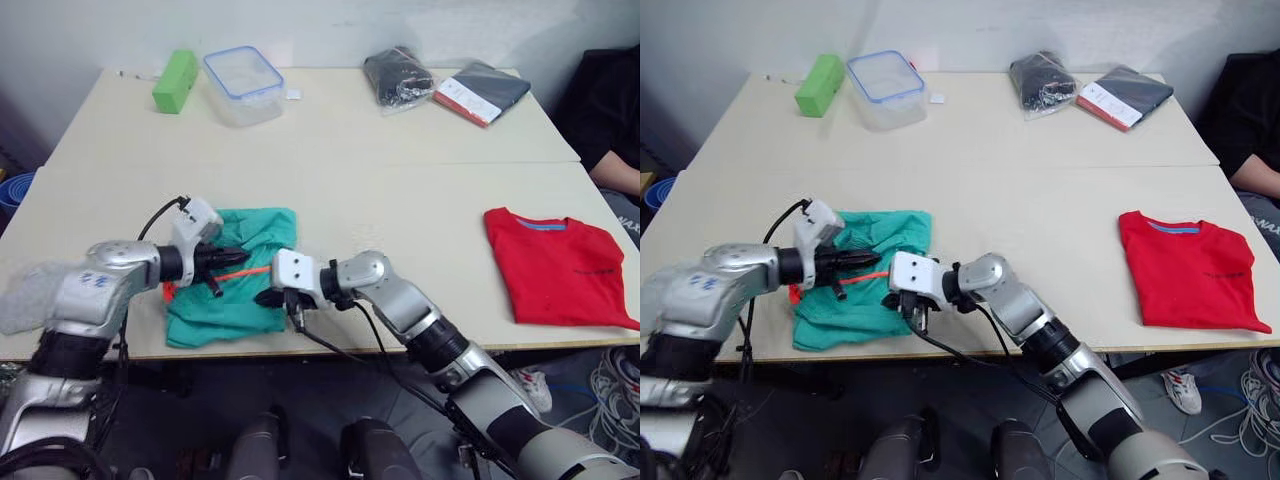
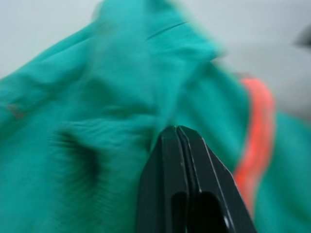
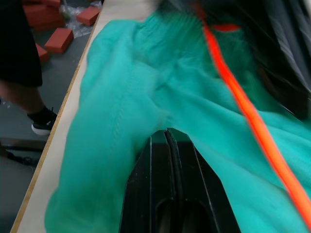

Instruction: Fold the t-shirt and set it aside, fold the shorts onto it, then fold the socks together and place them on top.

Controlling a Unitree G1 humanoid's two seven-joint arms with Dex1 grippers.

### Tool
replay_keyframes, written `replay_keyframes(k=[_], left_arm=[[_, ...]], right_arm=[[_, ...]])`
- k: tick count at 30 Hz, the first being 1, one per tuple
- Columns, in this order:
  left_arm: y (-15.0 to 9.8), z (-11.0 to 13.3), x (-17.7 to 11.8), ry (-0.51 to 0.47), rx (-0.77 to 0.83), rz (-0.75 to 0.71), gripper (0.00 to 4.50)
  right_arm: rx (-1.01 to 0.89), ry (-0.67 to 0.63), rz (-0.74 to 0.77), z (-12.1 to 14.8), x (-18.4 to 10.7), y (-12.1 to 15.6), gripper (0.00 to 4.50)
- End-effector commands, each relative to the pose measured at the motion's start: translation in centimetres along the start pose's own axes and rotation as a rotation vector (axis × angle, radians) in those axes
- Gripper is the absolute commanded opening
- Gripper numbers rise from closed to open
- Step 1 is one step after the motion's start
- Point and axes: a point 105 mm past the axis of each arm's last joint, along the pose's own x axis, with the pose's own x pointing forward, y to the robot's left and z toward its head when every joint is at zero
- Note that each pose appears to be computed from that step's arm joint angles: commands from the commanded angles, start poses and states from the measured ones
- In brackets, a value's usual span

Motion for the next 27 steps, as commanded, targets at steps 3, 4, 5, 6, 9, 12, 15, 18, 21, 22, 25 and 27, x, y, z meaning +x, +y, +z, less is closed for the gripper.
replay_keyframes(k=[3,4,5,6,9,12,15,18,21,22,25,27], left_arm=[[4.9,-0.2,-1.6,-0.011,-0.002,0.189,0.0],[5.1,-0.4,-2.1,-0.013,-0.002,0.19,0.0],[5.3,-0.6,-2.5,-0.011,-0.003,0.197,0.0],[5.4,-0.8,-3.0,-0.009,-0.002,0.202,0.0],[4.7,-0.3,-4.1,-0.048,0.012,0.156,0.0],[1.8,2.0,-5.6,-0.155,0.054,0.014,0.0],[0.3,2.7,-6.5,-0.181,0.09,-0.03,0.0],[-0.9,3.2,-7.1,-0.209,0.107,-0.059,0.0],[-1.4,3.5,-7.4,-0.232,0.088,-0.076,0.0],[-1.4,3.6,-7.8,-0.236,0.088,-0.074,0.18],[-1.6,3.7,-8.7,-0.241,0.092,-0.084,0.91],[-2.0,3.5,-9.7,-0.235,0.099,-0.096,1.59]], right_arm=[[-0.056,0.047,0.016,-1.8,-1.4,0.8,0.01],[-0.053,0.052,0.017,-2.0,-1.8,0.8,0.01],[-0.051,0.052,0.016,-2.1,-2.2,0.9,0.01],[-0.042,0.046,0.013,-2.1,-2.5,1.0,0.01],[0.064,-0.045,-0.044,-0.9,-3.5,0.3,0.01],[0.251,-0.151,-0.158,0.7,-5.7,-2.2,0.01],[0.421,-0.183,-0.171,1.0,-7.0,-3.3,0.01],[0.651,-0.163,-0.174,0.5,-6.9,-4.6,0.59],[0.738,-0.136,-0.179,0.2,-6.3,-5.2,1.56],[0.796,-0.138,-0.188,0.1,-5.7,-5.7,1.93],[0.901,-0.121,-0.201,-0.3,-4.1,-6.4,3.0],[0.87,-0.057,-0.245,-1.5,-2.7,-6.8,3.77]])
